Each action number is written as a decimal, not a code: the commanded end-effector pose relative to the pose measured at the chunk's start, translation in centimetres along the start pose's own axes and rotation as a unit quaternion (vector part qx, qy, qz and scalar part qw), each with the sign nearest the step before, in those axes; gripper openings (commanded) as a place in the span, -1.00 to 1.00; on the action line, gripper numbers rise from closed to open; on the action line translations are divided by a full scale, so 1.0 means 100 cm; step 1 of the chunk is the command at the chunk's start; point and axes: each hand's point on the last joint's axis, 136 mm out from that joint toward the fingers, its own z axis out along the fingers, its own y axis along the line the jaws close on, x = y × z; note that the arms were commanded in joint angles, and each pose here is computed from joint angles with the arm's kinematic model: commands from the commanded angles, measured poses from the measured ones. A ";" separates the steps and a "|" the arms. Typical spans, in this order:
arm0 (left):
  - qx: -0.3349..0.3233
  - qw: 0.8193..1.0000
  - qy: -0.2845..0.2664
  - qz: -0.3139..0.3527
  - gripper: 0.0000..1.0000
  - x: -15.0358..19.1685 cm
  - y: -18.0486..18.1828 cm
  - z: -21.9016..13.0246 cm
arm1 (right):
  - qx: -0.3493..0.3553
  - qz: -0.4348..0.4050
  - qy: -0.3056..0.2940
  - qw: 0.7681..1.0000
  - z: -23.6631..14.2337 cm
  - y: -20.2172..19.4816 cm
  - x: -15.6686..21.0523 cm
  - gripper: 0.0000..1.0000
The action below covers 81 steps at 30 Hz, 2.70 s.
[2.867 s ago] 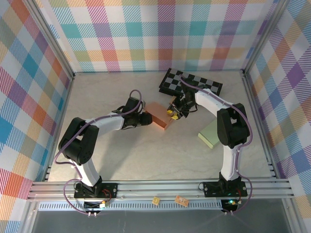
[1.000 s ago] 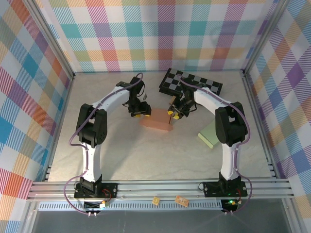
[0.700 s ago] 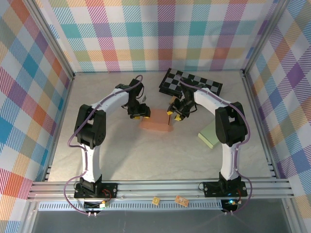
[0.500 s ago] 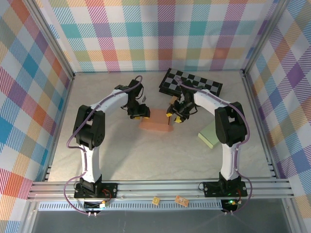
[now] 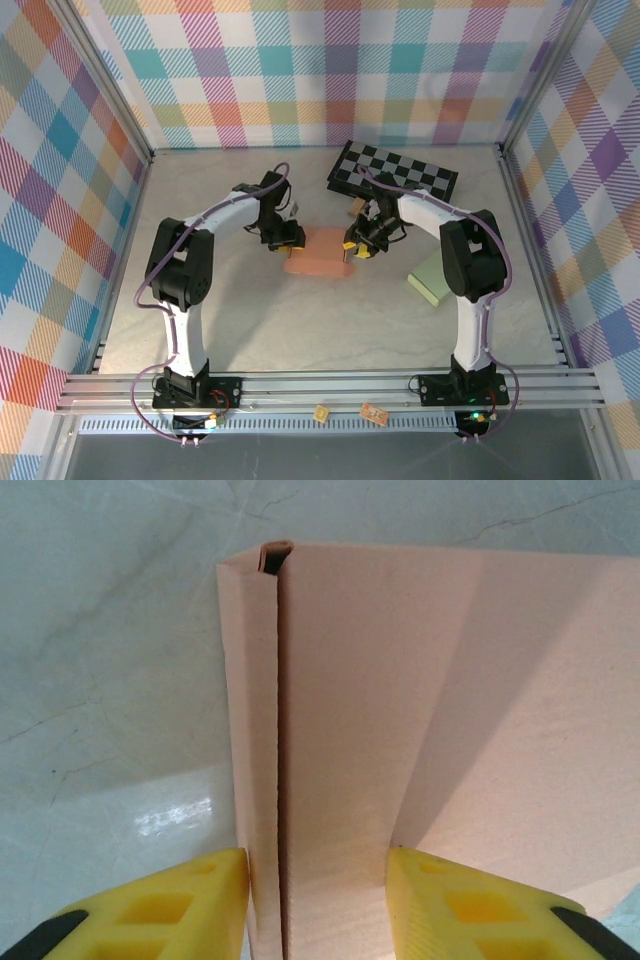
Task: Fold the paper box
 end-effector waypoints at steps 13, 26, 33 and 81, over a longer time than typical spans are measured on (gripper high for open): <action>0.058 0.998 -0.015 -0.010 -0.32 0.000 -0.003 -0.013 | -0.034 -0.065 0.017 0.997 -0.003 0.010 0.006 0.00; 0.118 0.993 -0.017 -0.022 -0.50 0.000 0.005 -0.008 | -0.121 -0.099 0.045 0.987 0.006 0.008 0.003 0.21; 0.129 0.991 -0.009 -0.032 -0.61 0.003 0.015 -0.004 | -0.145 -0.127 0.030 0.981 0.005 0.008 0.002 0.26; 0.091 0.894 -0.318 0.303 0.42 -0.021 -0.100 -0.150 | -0.182 0.092 0.138 0.969 -0.008 0.038 0.017 -0.19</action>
